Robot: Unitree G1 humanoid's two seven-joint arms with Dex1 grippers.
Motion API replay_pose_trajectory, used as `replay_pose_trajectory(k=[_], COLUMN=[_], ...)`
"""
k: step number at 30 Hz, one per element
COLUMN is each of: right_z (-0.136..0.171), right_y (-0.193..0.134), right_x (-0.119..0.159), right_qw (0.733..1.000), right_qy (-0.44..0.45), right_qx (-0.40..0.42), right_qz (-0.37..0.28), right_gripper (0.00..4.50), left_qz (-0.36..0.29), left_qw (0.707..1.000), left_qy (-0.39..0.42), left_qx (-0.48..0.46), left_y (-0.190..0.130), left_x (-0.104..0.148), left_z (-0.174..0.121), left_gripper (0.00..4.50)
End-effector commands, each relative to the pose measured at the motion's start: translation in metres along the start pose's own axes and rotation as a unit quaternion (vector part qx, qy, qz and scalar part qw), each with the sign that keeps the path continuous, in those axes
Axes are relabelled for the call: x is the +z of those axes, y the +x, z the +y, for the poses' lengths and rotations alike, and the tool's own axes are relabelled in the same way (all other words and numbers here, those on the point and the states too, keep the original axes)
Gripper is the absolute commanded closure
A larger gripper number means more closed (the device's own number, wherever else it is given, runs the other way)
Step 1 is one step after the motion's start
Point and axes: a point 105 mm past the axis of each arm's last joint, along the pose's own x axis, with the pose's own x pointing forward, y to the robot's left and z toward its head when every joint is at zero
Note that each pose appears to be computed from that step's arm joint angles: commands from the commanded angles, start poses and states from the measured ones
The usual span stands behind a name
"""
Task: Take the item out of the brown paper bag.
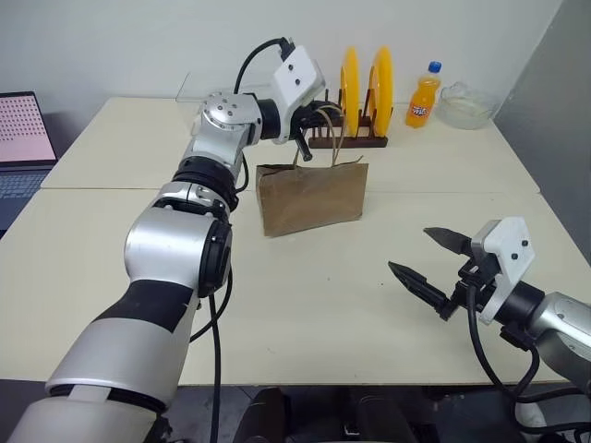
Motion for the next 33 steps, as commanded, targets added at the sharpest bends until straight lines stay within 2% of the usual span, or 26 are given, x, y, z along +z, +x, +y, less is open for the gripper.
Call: replay_pose_trajectory(k=[1,10,20,33], right_z=[0.006,0.006,0.006,0.005], right_y=[-0.003,-0.003,-0.003,-0.002], right_x=[0.01,0.009,0.008,0.008], right_qw=[1.0,1.0,1.0,1.0], right_qy=[-0.021,-0.023,-0.025,-0.027], right_qx=[0.004,0.006,0.004,0.004], right_qz=[-0.018,-0.013,-0.011,-0.013], right_gripper=[0.0,0.0,0.0,0.0], left_qz=[-0.053,-0.076,-0.025,0.001], left_qw=[0.998,0.996,0.999,1.0], left_qy=[0.037,0.036,0.035,0.027], left_qx=[0.012,0.006,-0.004,-0.01], left_y=[-0.001,0.003,0.007,0.008], left_x=[0.041,0.054,0.029,0.012], left_z=[0.013,0.011,0.003,-0.002], left_gripper=[4.42,4.42,4.42,4.42])
